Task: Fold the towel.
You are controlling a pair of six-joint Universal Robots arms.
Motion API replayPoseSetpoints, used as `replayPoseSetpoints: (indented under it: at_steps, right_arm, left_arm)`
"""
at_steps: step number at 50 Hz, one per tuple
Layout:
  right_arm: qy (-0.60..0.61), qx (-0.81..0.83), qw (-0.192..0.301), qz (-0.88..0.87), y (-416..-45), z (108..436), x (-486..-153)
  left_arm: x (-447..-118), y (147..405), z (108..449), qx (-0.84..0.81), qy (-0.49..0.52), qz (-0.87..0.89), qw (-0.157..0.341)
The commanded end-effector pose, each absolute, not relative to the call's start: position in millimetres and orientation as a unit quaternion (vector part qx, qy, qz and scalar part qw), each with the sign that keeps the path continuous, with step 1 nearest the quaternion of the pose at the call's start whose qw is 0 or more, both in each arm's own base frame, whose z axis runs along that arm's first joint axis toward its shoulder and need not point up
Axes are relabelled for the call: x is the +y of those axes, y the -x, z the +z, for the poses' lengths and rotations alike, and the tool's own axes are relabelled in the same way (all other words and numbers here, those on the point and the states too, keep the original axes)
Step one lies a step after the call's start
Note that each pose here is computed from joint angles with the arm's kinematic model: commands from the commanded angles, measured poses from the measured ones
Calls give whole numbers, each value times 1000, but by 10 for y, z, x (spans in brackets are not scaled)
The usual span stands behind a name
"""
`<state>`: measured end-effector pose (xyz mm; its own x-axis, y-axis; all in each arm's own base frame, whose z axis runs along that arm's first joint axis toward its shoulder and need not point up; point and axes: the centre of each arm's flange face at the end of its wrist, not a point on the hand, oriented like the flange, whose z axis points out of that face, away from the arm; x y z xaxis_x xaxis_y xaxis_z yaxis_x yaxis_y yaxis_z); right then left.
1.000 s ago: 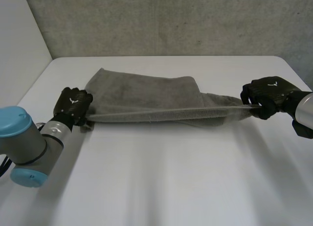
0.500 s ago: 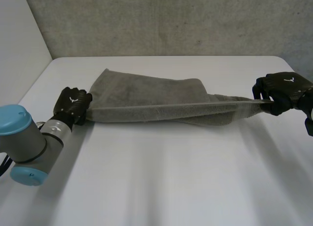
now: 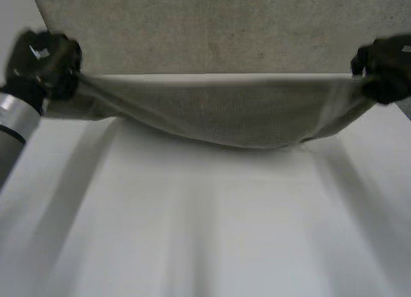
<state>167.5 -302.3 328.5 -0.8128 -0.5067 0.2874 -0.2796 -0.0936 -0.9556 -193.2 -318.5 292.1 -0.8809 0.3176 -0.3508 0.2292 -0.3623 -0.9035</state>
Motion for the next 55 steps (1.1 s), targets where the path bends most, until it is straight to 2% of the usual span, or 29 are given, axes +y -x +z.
replayPoseSetpoints:
  at_steps: [1,5,9,13,16,19,23,25,26,28,29,30,31,33,37,39,41,42,44,45,46,47,48,49,50,52,55]
  right_arm:
    - [267,622,84,-731,-1665,3778,-2979]
    - [269,620,84,-732,-1671,3784,-3029]
    - [273,640,93,-712,-1785,3571,-3240]
    - [294,645,88,-700,-1958,3417,-3351]
    - [316,643,58,-695,-2042,3299,-3476]
    - [332,636,26,-696,-2125,3219,-3623]
    - [335,619,8,-710,-2264,3258,-3749]
    - [320,593,-8,-739,-2333,3448,-3863]
    - [320,593,-8,-739,-2334,3449,-3864]
    - [297,559,-23,-774,-2338,3732,-3940]
    - [297,558,-23,-774,-2338,3733,-3940]
    - [287,545,-20,-787,-2348,3839,-3952]
    - [279,535,-13,-797,-2366,3925,-3949]
    - [270,531,-5,-803,-2365,3985,-3949]
    - [268,539,6,-799,-2369,3973,-3940]
    - [278,559,15,-781,-2375,3882,-3903]
    - [288,574,24,-766,-2376,3800,-3876]
    - [288,575,25,-766,-2376,3799,-3875]
    - [319,600,49,-732,-2383,3610,-3815]
    - [320,600,49,-732,-2383,3609,-3815]
    - [343,607,61,-714,-2404,3500,-3778]
    - [363,616,66,-696,-2403,3366,-3754]
    - [363,616,66,-696,-2403,3364,-3754]
    - [383,626,65,-677,-2383,3219,-3730]
    - [383,626,65,-676,-2382,3218,-3730]
    - [411,641,57,-645,-2296,3007,-3652]
    - [429,648,44,-628,-2202,2910,-3566]
  left_arm:
    - [-3046,1916,3502,-513,215,829,63]
    - [-3118,1917,3464,-523,209,823,74]
    - [-3400,1952,3087,-570,209,790,84]
    - [-3556,1979,2920,-591,208,775,87]
    - [-3743,1992,2771,-607,205,763,89]
    - [-3898,2030,2766,-601,206,768,89]
    - [-4056,2052,2938,-575,201,789,81]
    - [-4186,2053,3244,-538,184,820,65]
    - [-4187,2053,3246,-538,184,820,65]
    - [-4205,2068,3642,-494,164,852,54]
    - [-4205,2068,3644,-493,164,853,54]
    - [-4180,2088,3816,-472,159,865,51]
    - [-4180,2088,3818,-472,159,866,51]
    - [-4101,2150,4047,-444,157,881,55]
    - [-4033,2167,4104,-440,157,882,59]
    - [-4016,2175,4058,-449,158,877,65]
    - [-4015,2166,3784,-489,161,854,78]
    - [-4015,2166,3782,-490,161,853,78]
    - [-3946,2154,3458,-532,171,824,91]
    - [-3945,2154,3457,-532,171,824,91]
    - [-3879,2154,3296,-551,181,809,99]
    - [-3879,2154,3294,-551,181,808,100]
    - [-3813,2148,3128,-569,193,792,108]
    - [-3751,2132,2953,-586,201,776,116]
    - [-3751,2132,2951,-587,201,776,116]
    - [-3671,2018,2639,-614,207,752,120]
    - [-3620,1941,2529,-623,206,745,119]
